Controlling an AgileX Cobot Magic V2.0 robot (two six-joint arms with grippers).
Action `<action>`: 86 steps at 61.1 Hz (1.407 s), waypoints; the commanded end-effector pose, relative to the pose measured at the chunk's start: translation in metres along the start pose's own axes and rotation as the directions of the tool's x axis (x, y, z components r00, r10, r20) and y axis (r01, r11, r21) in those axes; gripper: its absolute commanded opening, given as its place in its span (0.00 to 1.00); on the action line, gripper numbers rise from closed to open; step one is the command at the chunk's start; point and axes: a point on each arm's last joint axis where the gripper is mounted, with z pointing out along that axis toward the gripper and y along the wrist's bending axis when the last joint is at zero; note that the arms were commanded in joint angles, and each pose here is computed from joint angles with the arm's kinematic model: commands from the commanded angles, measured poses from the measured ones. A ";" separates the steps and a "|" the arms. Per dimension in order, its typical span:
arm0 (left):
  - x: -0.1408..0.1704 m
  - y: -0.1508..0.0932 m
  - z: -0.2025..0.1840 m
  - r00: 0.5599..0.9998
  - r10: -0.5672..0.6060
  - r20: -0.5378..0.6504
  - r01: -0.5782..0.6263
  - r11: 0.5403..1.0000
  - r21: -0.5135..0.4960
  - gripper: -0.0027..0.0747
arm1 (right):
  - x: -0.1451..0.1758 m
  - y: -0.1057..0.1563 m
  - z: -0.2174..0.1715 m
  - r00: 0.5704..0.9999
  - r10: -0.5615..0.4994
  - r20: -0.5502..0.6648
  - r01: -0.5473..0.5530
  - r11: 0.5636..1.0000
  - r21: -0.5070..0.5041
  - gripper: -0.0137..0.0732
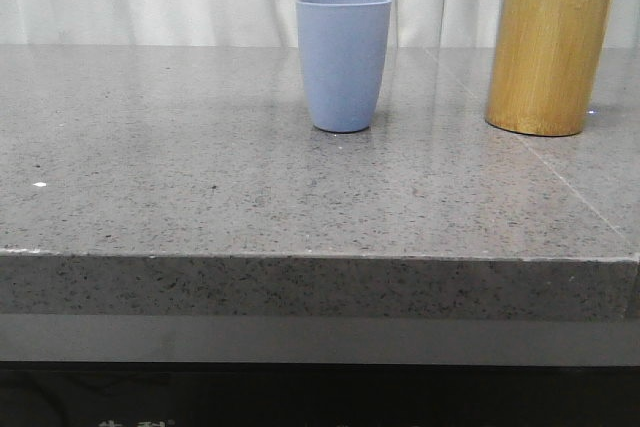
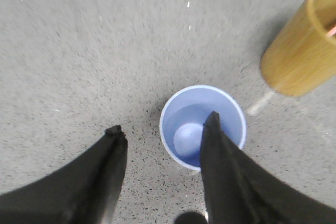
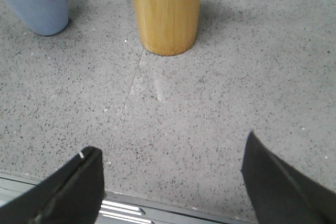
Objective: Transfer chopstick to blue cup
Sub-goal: 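Slide the blue cup with the left gripper toward the bamboo holder, release, then reach the right gripper into the bamboo holder and grasp the pink chopstick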
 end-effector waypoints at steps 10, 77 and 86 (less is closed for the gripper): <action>0.009 0.004 -0.085 0.984 -0.022 0.174 0.025 1.000 -0.017 0.47 | -0.019 0.000 -0.005 0.989 0.062 0.137 -0.062 0.998 -0.002 0.80; 0.188 -0.008 -0.133 0.961 -0.021 0.275 0.028 0.999 -0.022 0.47 | -0.178 -0.056 0.104 0.931 0.363 0.032 -0.358 0.929 -0.094 0.80; 0.188 -0.008 -0.133 0.961 -0.021 0.275 0.028 0.999 -0.022 0.47 | -0.190 -0.065 0.134 0.932 0.359 -0.050 -0.362 0.926 -0.109 0.80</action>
